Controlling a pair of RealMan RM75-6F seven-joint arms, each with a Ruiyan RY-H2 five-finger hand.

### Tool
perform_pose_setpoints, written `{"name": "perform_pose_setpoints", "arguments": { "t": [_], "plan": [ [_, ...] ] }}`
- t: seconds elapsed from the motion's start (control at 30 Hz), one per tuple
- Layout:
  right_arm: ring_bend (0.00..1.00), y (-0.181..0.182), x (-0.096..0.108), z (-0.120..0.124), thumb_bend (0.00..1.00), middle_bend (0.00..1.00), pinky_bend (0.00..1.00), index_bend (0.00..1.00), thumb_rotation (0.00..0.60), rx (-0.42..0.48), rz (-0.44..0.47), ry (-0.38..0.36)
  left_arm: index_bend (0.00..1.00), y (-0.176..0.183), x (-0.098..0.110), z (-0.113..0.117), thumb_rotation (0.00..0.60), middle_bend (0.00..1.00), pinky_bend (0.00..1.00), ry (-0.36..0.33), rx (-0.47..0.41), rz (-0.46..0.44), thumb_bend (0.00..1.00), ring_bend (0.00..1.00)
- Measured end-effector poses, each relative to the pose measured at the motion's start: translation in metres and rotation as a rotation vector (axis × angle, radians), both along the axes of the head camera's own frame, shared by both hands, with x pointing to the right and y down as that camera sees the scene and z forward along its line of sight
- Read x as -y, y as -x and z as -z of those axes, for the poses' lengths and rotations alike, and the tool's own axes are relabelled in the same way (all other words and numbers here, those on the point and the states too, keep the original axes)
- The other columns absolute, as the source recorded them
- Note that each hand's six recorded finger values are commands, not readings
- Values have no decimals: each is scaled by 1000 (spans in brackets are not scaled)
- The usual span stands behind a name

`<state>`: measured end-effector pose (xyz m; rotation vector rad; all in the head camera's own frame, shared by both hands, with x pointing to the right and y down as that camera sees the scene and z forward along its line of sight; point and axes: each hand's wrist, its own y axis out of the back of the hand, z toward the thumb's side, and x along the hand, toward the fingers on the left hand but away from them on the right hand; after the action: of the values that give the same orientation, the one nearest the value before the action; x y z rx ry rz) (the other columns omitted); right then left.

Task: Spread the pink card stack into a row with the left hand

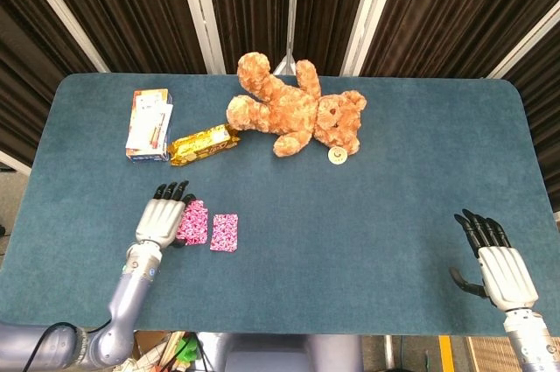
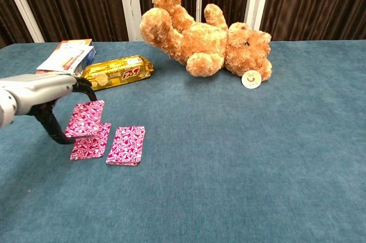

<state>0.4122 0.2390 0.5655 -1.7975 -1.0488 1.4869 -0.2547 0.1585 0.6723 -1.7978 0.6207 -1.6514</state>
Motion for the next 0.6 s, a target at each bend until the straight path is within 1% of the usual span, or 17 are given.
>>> {"name": "perform_pose_setpoints", "arguments": {
  "t": [0.1, 0.2, 0.3, 0.4, 0.5, 0.6],
  "plan": [
    [0, 0, 0, 0, 363, 0, 49, 0, 600, 0, 0, 0, 526, 13, -2, 2, 600, 0, 0, 1, 21, 1, 477, 0],
    [0, 1, 0, 0, 362, 0, 49, 0, 600, 1, 2, -2, 488, 29, -8, 0, 600, 0, 0, 14, 44, 7, 466, 0],
    [0, 0, 0, 0, 363, 0, 49, 0, 600, -1, 3, -3, 475, 45, -16, -6, 600, 0, 0, 33, 63, 26, 459, 0],
    [0, 1, 0, 0, 363, 0, 49, 0, 600, -1, 3, -4, 443, 58, -21, -12, 600, 0, 0, 51, 84, 36, 431, 0],
    [0, 1, 0, 0, 362, 0, 49, 0, 600, -2, 1, -3, 366, 68, -25, -19, 600, 0, 0, 65, 102, 40, 381, 0],
    [0, 1, 0, 0, 362, 0, 49, 0, 600, -3, 1, -3, 264, 73, -27, -23, 600, 0, 0, 76, 112, 44, 317, 0]
  ]
}}
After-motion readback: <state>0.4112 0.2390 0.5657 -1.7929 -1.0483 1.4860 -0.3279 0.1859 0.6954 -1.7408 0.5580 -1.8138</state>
